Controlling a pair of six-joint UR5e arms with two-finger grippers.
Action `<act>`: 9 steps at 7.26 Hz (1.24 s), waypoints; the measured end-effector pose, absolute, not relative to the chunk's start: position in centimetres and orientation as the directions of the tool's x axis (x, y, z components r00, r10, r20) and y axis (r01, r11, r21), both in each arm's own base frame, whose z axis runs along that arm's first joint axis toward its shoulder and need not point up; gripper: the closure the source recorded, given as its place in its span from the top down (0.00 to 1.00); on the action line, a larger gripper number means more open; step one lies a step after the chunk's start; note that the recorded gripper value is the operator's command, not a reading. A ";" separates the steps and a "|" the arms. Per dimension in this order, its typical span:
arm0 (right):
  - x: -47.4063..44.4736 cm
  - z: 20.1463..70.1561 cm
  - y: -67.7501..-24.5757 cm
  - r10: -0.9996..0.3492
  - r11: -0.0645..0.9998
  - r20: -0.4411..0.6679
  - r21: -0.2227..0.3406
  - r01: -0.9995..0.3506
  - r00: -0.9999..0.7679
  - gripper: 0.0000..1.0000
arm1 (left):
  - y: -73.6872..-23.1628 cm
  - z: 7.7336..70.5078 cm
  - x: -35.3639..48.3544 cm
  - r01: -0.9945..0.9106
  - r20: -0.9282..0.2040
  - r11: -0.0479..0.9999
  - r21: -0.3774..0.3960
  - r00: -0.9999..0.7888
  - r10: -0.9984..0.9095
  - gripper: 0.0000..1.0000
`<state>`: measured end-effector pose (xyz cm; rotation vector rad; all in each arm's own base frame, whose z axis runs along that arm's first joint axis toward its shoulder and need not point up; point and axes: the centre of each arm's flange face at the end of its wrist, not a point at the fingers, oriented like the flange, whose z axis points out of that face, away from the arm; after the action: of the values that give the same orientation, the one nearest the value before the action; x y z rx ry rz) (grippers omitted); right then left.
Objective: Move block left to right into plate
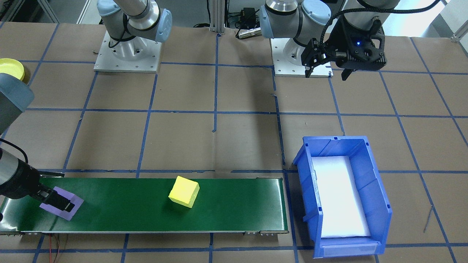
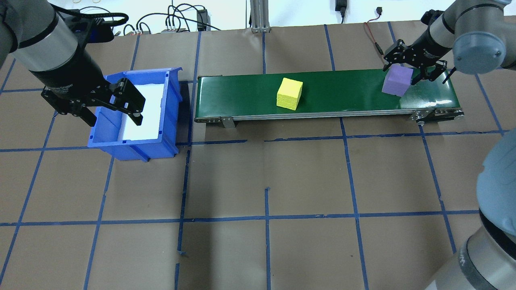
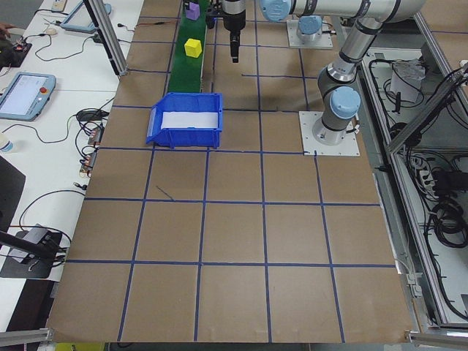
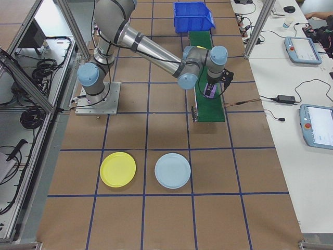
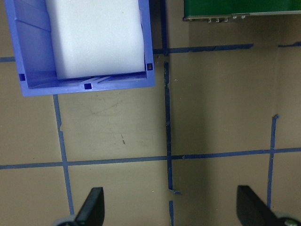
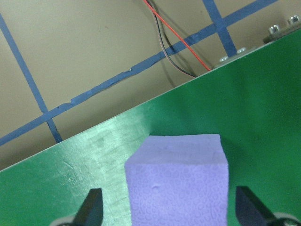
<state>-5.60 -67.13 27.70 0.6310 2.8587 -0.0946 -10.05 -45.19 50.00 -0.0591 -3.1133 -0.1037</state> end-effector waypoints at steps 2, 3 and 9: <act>-6.1 26.3 -67.3 0.409 0.909 -0.175 -0.006 0.417 -0.895 0.56 | -45.2 50.0 -10.0 0.039 0.028 0.997 0.065 -0.999 0.037 1.00; -6.5 26.1 -67.1 0.410 0.910 -0.141 -0.008 0.415 -0.901 0.37 | -45.2 50.1 -10.0 0.038 0.029 0.997 0.064 -0.999 0.036 1.00; -18.6 28.8 -63.5 0.240 0.970 0.015 -0.047 0.239 -0.971 0.27 | -45.2 50.1 -10.0 0.039 0.029 0.997 0.064 -0.999 0.037 1.00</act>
<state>-18.59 -63.47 28.85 0.3824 3.1383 -0.0713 -9.96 -45.19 50.07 -0.0598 -3.1114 -0.1001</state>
